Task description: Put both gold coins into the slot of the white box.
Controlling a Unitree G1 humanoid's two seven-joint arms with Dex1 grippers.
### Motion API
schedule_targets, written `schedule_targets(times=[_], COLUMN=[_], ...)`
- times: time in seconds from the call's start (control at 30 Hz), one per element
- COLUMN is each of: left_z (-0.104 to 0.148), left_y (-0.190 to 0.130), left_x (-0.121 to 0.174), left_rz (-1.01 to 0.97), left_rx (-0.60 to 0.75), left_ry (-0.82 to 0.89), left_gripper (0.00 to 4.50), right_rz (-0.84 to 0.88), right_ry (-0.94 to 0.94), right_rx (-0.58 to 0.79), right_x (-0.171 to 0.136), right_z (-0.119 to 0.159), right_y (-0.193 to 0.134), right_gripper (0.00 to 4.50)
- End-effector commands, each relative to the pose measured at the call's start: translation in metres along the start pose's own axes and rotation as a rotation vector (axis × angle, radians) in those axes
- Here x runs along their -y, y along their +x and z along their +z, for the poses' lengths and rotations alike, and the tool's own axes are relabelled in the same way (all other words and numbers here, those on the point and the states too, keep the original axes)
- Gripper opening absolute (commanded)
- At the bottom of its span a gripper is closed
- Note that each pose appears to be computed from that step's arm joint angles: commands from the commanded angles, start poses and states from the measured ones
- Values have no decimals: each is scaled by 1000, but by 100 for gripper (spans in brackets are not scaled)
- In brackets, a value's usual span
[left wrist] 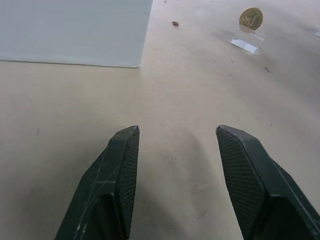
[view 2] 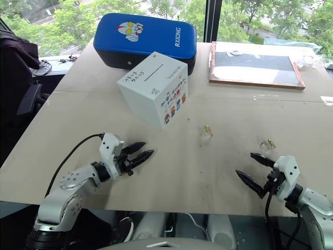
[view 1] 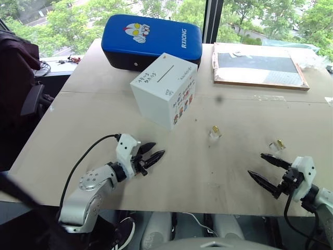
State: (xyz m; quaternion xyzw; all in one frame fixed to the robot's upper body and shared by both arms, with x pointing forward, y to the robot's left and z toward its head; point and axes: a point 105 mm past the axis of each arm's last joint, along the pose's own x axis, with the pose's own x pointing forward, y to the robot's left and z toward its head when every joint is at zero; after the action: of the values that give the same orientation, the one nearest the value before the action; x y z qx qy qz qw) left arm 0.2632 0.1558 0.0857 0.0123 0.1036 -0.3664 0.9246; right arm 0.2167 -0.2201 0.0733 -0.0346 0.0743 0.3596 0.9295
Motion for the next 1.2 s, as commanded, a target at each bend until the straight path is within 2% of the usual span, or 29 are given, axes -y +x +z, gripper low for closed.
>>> schedule_targets(times=[0.03,0.47,0.63,0.73,0.8,0.9,1.0,1.2], left_z=[10,27,37,45,54,67,71,71], left_y=[-4,3,10,15,16,16,13,5], left_x=[1,8,14,22,30,44,53,71], left_rz=[-10,-24,-54,-107,-167,-273,-358,-511], left_rx=[25,39,68,93,125,161,150,106], left_ry=[42,43,57,71,74,77,106,159], left_gripper=[248,248,248,248,248,248,248,248], right_rz=[-16,-25,-158,-280,-363,-461,-467,-516], right_ry=[-42,-48,-144,-204,-257,-227,-220,-117], right_rx=[21,51,223,279,252,204,123,110], right_x=[3,3,25,45,58,72,74,77], right_z=[9,13,48,61,59,50,37,28], right_y=[-5,-2,0,-1,-3,-4,-2,-9], right_gripper=[446,446,446,446,446,446,446,446])
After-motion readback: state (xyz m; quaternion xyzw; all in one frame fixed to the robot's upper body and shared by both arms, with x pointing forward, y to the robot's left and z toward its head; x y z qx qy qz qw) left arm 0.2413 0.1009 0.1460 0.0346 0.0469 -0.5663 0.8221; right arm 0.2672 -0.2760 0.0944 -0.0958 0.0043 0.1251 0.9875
